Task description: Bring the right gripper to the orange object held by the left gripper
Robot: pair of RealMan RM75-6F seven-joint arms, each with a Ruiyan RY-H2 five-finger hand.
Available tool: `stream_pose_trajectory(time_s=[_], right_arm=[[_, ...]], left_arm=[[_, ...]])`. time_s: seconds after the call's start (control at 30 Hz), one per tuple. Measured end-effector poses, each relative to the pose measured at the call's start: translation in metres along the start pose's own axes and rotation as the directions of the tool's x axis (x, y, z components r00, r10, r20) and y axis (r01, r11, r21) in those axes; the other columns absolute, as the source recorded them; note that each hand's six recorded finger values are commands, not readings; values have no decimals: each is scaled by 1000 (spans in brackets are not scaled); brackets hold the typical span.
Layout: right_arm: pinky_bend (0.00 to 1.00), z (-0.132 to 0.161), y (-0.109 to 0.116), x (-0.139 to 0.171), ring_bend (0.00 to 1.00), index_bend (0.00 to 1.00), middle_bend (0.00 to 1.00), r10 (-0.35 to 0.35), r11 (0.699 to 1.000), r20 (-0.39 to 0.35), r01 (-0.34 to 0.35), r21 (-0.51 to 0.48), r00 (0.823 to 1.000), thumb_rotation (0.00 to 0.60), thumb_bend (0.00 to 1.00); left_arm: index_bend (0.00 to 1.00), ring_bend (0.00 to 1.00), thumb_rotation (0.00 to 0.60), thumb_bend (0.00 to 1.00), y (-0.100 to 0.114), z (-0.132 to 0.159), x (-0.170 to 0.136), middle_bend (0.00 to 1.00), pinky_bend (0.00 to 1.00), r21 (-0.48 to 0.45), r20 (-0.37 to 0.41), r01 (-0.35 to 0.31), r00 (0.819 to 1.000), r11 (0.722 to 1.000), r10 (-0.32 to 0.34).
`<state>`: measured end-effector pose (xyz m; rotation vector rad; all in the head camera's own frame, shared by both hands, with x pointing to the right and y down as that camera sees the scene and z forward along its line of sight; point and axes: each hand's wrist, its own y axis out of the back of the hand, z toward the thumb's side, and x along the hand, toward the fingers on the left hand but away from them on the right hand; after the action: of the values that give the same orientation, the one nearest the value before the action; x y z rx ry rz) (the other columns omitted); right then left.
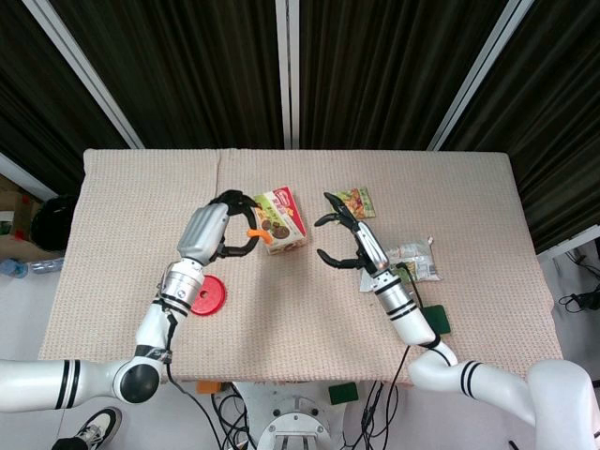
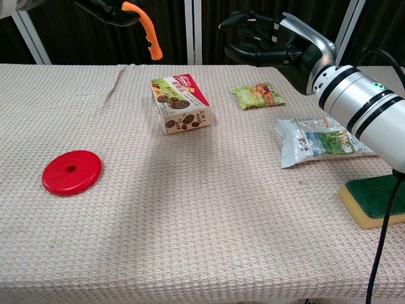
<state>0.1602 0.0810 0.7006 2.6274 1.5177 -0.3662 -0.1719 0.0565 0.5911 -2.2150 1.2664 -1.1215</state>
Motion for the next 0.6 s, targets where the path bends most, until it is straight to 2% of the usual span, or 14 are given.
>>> stream_pose_trajectory(time_s=[0.3,0.6], right_arm=[[0,-3,-8,-1,0,380,0,14,1000,3,-14,-25,1000,600,280],[0,7,-24,-9,0,379,4,33,991,2,-32,-130,999,600,278]], left_arm=[[572,146,600,310,-4,4,0,284,200,12,12,15,1000,1000,-15],[572,146,600,310,-12,10,-2,284,200,30,18,32,999,999,-33]])
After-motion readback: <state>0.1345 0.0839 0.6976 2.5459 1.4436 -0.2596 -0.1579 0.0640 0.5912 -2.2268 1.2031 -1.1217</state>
